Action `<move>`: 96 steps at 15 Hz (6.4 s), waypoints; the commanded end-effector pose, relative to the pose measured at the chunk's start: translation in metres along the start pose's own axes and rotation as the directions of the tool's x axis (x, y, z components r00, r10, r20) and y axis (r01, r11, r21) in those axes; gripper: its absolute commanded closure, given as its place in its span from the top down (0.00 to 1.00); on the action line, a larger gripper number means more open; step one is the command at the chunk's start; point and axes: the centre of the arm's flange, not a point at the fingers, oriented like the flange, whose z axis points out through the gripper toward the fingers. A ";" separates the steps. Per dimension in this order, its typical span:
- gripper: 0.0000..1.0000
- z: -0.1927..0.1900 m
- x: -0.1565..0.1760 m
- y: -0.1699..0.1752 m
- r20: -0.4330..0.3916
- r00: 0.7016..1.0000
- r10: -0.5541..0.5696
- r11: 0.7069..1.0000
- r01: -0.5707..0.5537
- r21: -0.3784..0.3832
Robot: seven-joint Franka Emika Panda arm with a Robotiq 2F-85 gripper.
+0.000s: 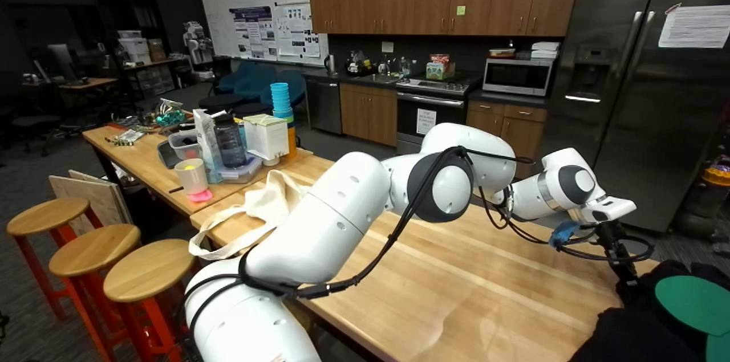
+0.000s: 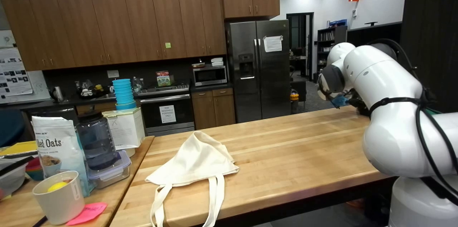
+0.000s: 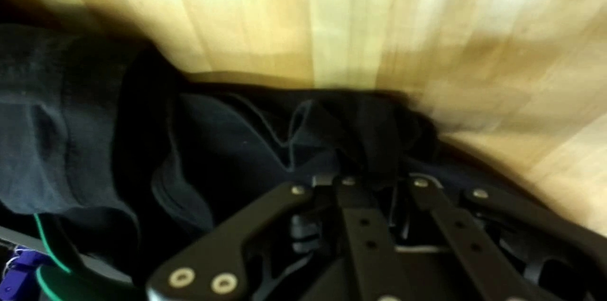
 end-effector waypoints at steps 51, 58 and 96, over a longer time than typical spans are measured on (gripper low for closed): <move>0.04 -0.196 -0.260 0.173 -0.537 0.583 -0.609 0.339 0.804 0.488; 0.04 -0.232 -0.312 0.211 -0.673 0.487 -0.556 0.200 0.865 0.461; 0.91 -0.309 -0.310 0.322 -0.731 0.682 0.007 0.286 0.700 0.655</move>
